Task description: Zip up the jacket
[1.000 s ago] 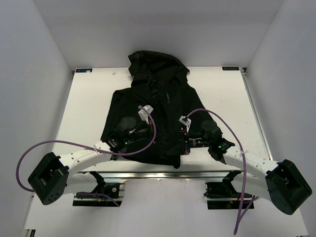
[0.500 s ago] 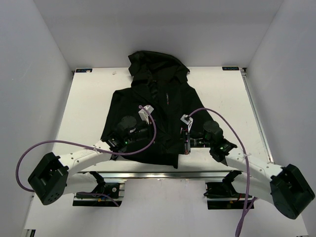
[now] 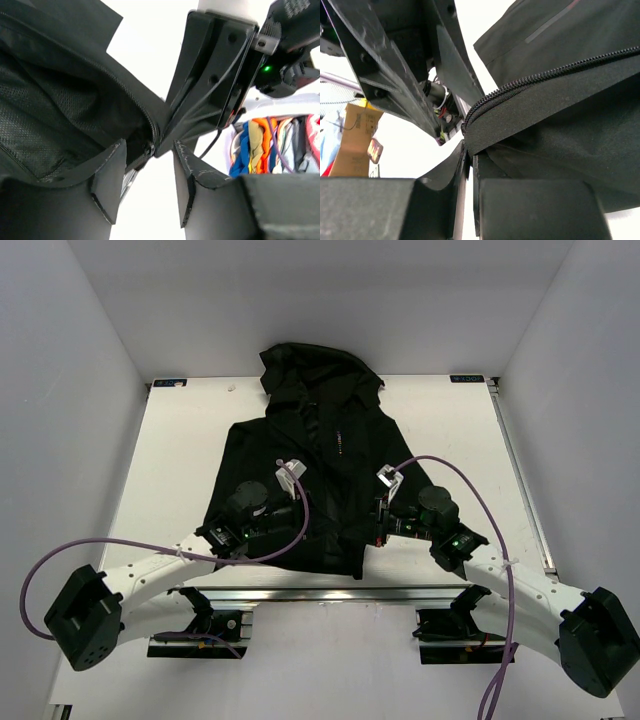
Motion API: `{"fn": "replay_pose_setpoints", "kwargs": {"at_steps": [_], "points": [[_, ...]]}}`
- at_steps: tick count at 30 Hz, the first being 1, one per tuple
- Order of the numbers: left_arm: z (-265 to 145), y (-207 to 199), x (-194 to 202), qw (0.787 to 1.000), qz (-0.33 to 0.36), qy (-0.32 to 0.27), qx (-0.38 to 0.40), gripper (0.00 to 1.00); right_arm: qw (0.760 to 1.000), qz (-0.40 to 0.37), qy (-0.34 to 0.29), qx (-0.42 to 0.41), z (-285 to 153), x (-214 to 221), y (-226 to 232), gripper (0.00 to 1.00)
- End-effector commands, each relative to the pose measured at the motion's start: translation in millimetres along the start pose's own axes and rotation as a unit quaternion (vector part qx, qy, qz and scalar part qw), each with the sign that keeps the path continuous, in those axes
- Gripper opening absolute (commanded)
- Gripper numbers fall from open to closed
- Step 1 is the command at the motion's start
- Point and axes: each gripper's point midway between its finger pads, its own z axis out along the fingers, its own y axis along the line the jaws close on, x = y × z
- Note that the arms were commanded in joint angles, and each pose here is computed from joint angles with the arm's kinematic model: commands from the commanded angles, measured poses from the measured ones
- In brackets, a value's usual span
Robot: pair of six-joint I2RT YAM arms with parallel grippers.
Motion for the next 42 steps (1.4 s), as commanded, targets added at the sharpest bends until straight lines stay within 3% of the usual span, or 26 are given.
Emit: {"fn": "replay_pose_setpoints", "kwargs": {"at_steps": [1,5,8,12,14,16,25,31,32,35,38,41,42], "points": [[-3,-4,7,1.0,0.011,0.014,0.015,0.51,0.999,-0.018,-0.033,-0.004,0,-20,8,0.0],[0,0,12,0.999,0.013,0.029,0.011,0.52,0.999,-0.021,-0.036,-0.01,-1,-25,14,0.0],[1,-3,14,0.999,0.014,0.036,0.024,0.39,0.999,-0.022,-0.039,-0.007,-1,-25,14,0.0],[0,-5,17,0.999,0.013,0.039,0.031,0.07,0.999,-0.019,-0.05,0.002,-2,-30,12,0.0],[-1,-5,18,0.999,0.011,0.042,0.03,0.07,0.998,-0.023,-0.06,0.004,-3,-34,13,0.0],[-2,-4,20,0.999,0.008,0.045,0.028,0.0,0.997,-0.023,-0.069,0.009,-4,-38,13,0.0],[-7,7,30,0.998,-0.014,0.056,-0.001,0.0,0.991,-0.03,-0.133,0.011,-12,-63,22,0.0],[4,11,39,0.997,-0.029,0.076,-0.008,0.0,0.99,-0.031,-0.138,-0.019,-11,-69,35,0.0],[4,11,38,0.997,-0.028,0.076,-0.009,0.03,0.99,-0.03,-0.137,-0.022,-11,-68,36,0.0],[5,14,39,0.996,-0.03,0.08,-0.021,0.26,0.991,-0.029,-0.128,-0.003,-11,-64,29,0.0],[-4,21,32,0.996,-0.022,0.067,-0.059,0.37,0.991,-0.036,-0.127,0.027,-16,-64,21,0.0],[-17,28,28,0.993,-0.02,0.058,-0.103,0.57,0.992,-0.035,-0.107,0.059,-23,-45,6,0.0],[-20,30,26,0.991,-0.025,0.055,-0.116,0.72,0.993,-0.041,-0.096,0.059,-25,-37,5,0.0]]}}
